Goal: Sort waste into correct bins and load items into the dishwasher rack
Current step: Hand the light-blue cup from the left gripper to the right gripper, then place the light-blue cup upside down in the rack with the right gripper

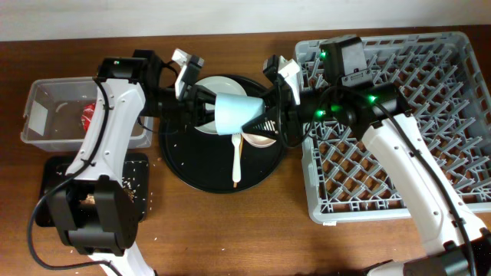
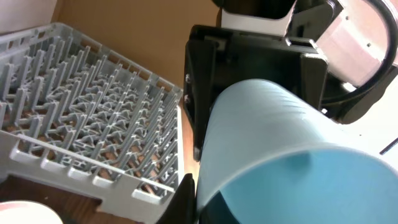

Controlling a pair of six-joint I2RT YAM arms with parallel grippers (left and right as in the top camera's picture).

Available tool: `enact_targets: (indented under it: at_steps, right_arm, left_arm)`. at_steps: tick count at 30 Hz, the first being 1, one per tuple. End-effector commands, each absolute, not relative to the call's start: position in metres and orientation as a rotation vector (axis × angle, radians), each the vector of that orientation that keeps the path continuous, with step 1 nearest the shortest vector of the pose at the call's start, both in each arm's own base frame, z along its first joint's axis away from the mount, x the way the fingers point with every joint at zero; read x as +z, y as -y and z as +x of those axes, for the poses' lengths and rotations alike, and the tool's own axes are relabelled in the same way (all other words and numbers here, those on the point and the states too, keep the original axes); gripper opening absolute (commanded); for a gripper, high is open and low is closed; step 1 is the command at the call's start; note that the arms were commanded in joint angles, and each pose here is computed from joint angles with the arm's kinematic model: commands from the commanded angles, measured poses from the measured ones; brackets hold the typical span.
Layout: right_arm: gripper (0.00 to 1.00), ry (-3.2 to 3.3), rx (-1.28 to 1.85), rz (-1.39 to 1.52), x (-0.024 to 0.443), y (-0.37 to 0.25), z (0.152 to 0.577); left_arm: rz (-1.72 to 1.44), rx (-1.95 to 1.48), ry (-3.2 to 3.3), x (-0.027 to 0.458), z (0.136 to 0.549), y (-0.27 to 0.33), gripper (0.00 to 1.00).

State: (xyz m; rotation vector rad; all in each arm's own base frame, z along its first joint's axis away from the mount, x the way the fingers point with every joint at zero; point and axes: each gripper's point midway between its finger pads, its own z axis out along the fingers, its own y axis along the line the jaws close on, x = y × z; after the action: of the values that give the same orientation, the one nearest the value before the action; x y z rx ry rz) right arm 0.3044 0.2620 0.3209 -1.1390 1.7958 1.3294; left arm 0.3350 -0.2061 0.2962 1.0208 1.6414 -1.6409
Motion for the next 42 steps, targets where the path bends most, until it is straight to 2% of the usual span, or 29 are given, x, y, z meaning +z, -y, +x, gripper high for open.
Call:
enact_targets:
  at_steps: [1,4,6,7,8,10,12,15,19,23,24,26,28,36,37,38,39,42]
  right_arm:
    - [0.36,-1.739,1.367,-1.162,0.333,-0.265,0.298]
    - [0.34,-1.845,1.281,-1.074,0.322,-0.249,0.316]
    - [0.34,-1.990,1.154,-0.988,0.302,-0.233,0.332]
    - [0.34,-2.144,1.024,-0.857,0.284,-0.215,0.348]
    - [0.27,-2.326,0.855,-0.605,0.265,-0.178,0.370]
    - [0.23,-2.463,0.612,-0.342,0.248,-0.111,0.389]
    - [0.22,-2.526,0.359,-0.118,0.245,-0.048,0.398]
    - [0.10,-2.567,-0.001,0.088,0.240,0.022,0.397]
    - [0.07,-2.610,-0.098,0.127,0.234,0.034,0.388]
    - [0.04,-2.789,-0.043,0.150,0.198,0.027,0.370]
    - [0.04,-2.834,0.031,0.139,0.186,0.018,0.369]
    - [0.04,-2.897,0.088,0.137,0.171,0.011,0.366]
    - [0.04,-2.946,0.109,0.140,0.160,0.009,0.363]
    - [0.05,-3.084,0.122,0.153,0.104,0.007,0.356]
    - [0.21,-3.076,0.121,0.152,0.102,0.007,0.358]
    - [0.59,-3.070,0.121,0.151,0.103,0.007,0.360]
    - [0.97,-3.057,0.120,0.150,0.107,0.008,0.363]
    - [0.99,-2.987,0.117,0.143,0.147,0.009,0.380]
  left_arm:
    - [1.089,-1.528,-1.745,0.279,0.338,0.199,0.12]
    - [0.976,-1.493,-1.793,0.279,0.359,0.174,0.15]
    - [0.956,-1.443,-1.846,0.271,0.364,0.160,0.15]
    - [0.911,-1.433,-1.963,0.261,0.366,0.156,0.15]
    - [0.894,-1.397,-2.051,0.251,0.368,0.153,0.15]
    - [0.864,-1.324,-2.216,0.232,0.368,0.148,0.15]
    - [0.844,-1.313,-2.279,0.226,0.366,0.150,0.15]
    - [0.812,-1.236,-2.415,0.211,0.366,0.155,0.14]
    - [0.230,-0.560,-2.842,0.159,0.408,0.122,0.14]
    - [0.259,-0.378,-2.823,0.155,0.412,0.143,0.27]
    - [0.243,-0.371,-2.811,0.156,0.416,0.145,0.36]
    - [0.243,-0.370,-2.810,0.156,0.416,0.145,0.61]
    - [0.244,-0.370,-2.811,0.156,0.415,0.145,0.74]
    - [0.248,-0.371,-2.816,0.155,0.414,0.146,0.79]
    - [0.248,-0.371,-2.815,0.155,0.414,0.146,0.79]
    - [0.248,-0.370,-2.815,0.155,0.414,0.146,0.87]
    - [0.248,-0.370,-2.815,0.155,0.414,0.146,0.99]
    - [0.247,-0.369,-2.822,0.155,0.413,0.145,0.99]
